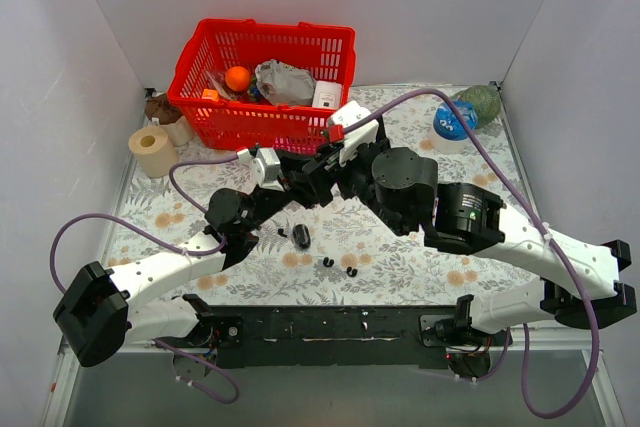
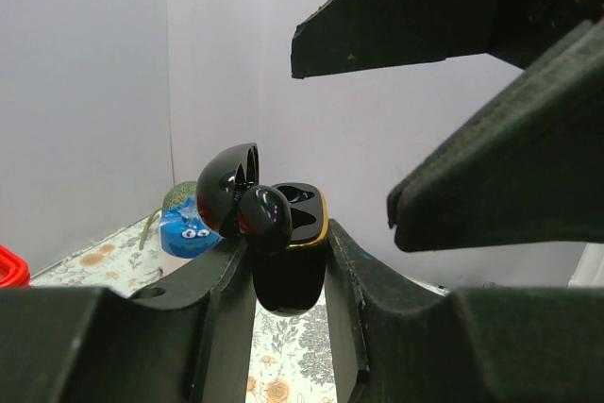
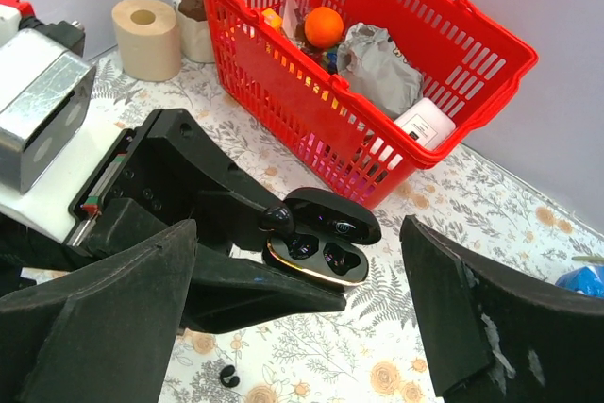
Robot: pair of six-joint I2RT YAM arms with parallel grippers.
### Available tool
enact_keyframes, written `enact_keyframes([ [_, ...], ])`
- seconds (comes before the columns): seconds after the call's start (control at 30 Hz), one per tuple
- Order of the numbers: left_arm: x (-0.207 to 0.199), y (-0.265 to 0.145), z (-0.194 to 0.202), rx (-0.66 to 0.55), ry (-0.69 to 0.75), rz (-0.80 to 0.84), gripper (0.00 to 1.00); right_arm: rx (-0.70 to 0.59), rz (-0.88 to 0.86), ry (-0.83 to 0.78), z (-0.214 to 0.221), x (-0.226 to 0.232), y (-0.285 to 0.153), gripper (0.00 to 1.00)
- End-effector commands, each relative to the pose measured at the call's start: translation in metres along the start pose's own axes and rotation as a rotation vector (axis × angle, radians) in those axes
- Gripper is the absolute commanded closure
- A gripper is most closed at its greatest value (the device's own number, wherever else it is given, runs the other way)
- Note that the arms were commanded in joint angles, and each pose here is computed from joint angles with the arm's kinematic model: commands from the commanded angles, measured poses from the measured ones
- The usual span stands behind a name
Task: Insert the wireless bluetooth earbuds into the charging case
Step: Place the earbud in the charging case.
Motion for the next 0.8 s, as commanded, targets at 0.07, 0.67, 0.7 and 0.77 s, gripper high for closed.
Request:
enact_keyframes([
  [0.07, 0.001, 0.004, -0.025, -0.061, 0.032, -0.004, 1.0, -0.055, 0.094, 0.09, -0.016, -0.01, 0.003, 0.04],
  [0.67, -0.002, 0.002, -0.038, -0.086, 0.051, 0.01, 1.0, 0.017, 0.185, 0.104, -0.001, -0.032, 0.012, 0.07],
  [0.7, -0.002, 0.002, -0.038, -0.084, 0.052, 0.01, 1.0, 0.01, 0.181, 0.113, -0.003, -0.033, 0.01, 0.07],
  [0.77, -0.001, 0.002, -0.038, -0.085, 0.055, 0.005, 1.0, 0.002, 0.163, 0.121, -0.004, -0.033, 0.007, 0.07],
])
Point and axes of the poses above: each gripper's point midway between its finger pads, its own y axis out along the fingers, its own x axis along the line the jaws close on, z = x × y, the point moved 2 cm from there along -y, back along the fingers, and after that the axes turned 7 degrees about y, right-handed, at the moved point
